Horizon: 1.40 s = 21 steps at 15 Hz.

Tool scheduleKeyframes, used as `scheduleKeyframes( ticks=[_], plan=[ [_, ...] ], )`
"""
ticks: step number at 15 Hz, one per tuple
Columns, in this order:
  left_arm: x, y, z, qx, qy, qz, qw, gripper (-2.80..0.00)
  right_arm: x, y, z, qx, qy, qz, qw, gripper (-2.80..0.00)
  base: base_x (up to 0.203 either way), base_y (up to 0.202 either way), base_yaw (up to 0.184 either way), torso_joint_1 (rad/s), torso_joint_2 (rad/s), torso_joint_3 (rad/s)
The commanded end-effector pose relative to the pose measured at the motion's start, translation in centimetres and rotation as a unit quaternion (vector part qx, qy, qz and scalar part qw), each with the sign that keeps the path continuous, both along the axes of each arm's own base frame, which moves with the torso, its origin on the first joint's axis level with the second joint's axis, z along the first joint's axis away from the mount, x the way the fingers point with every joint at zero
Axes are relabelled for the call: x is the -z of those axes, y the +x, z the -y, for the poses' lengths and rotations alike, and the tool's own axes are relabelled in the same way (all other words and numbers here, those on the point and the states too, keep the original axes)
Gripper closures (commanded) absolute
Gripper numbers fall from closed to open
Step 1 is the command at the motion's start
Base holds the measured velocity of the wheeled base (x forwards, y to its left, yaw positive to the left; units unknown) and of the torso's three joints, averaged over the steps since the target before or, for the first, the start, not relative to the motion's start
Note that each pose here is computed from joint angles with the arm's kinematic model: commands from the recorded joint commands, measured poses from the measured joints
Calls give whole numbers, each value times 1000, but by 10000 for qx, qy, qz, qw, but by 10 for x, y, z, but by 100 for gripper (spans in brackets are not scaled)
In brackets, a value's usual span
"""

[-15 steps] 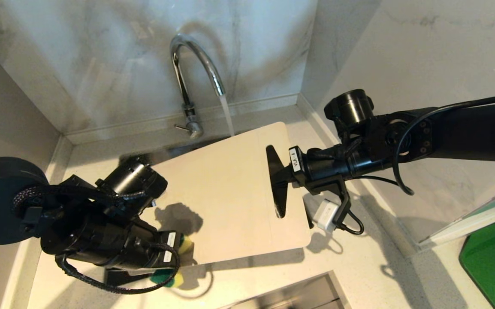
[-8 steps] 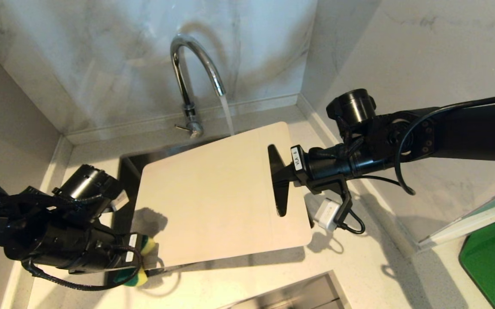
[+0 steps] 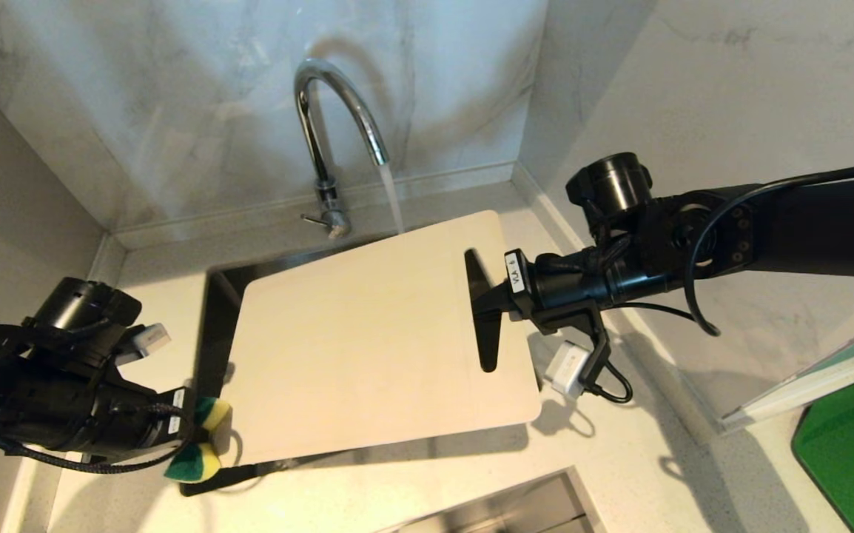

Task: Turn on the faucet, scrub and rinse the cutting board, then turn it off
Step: Scrub the cutting board underwater

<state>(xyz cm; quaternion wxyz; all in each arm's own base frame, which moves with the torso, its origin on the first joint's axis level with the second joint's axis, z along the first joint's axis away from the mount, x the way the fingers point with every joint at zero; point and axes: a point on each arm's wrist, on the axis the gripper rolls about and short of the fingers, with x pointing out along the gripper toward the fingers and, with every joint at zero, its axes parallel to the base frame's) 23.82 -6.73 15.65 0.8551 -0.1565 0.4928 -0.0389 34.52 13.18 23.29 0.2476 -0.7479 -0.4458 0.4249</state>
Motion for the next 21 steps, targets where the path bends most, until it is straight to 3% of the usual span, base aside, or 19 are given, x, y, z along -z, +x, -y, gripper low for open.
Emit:
scheduleKeyframes(
  ticks=[1,6,11,21],
  plan=[
    [-4,2,-17,-166,-119,68,9998,0,0,2,6,23,-1,65,10000,0,0,0,0,0,0,0],
    [-25,-10,-30,-122,-257,479,9984,0,-3,2,10,52,33,92,9999,0,0,0,0,0,0,0],
    [-74,-35,-29,12,-401,1122,9929,0,-4,3,17,134,34,98,9999,0,0,0,0,0,0,0],
    [-147,-53,14,1047,-551,1660,9790,0,13,10,15,140,-32,-62,9999,0,0,0,0,0,0,0]
  ],
)
